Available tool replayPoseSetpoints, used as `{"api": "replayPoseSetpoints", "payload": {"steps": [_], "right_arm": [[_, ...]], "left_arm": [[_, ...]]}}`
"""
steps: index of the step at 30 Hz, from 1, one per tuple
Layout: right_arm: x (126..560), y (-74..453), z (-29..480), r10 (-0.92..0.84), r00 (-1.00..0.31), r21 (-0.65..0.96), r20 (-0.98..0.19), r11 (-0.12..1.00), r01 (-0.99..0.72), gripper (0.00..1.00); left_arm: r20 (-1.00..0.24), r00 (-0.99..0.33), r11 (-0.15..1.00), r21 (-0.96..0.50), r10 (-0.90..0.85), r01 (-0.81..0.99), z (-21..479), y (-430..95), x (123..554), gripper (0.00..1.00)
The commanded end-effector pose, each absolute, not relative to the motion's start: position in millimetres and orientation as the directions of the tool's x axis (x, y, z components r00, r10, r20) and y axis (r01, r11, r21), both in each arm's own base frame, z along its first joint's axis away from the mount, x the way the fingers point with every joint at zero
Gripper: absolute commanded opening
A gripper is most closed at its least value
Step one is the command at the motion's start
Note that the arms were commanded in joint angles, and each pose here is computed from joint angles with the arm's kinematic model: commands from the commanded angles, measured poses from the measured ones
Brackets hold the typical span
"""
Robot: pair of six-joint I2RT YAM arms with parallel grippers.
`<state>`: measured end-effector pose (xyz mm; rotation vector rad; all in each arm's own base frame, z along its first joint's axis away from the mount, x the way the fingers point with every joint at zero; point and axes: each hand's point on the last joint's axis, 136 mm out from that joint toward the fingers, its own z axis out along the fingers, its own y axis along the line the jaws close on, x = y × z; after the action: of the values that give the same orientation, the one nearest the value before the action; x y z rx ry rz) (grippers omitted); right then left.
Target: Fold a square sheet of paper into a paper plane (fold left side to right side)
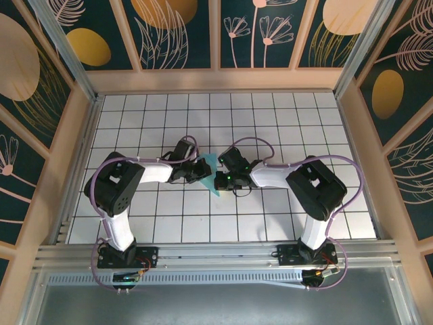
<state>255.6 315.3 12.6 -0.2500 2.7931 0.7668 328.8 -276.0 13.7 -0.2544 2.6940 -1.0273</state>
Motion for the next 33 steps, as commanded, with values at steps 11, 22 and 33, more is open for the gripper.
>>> {"api": "replayPoseSetpoints", "payload": {"steps": [11, 22, 33], "right_arm": [[201, 240, -59, -0.152, -0.988, 0.201, -0.026, 0.967, -0.154, 0.00], [201, 242, -59, -0.153, -0.988, 0.204, -0.024, 0.967, -0.155, 0.00], [199, 243, -60, -0.156, -0.988, 0.208, -0.016, 0.966, -0.156, 0.00]], "left_arm": [[-0.262, -0.914, 0.818, -0.563, -0.309, -0.115, 1, -239, 373, 0.08], [-0.268, -0.903, 0.822, -0.551, -0.336, -0.142, -6, -221, 385, 0.09], [-0.282, -0.879, 0.790, -0.594, -0.384, -0.154, 3, -206, 413, 0.11]]}}
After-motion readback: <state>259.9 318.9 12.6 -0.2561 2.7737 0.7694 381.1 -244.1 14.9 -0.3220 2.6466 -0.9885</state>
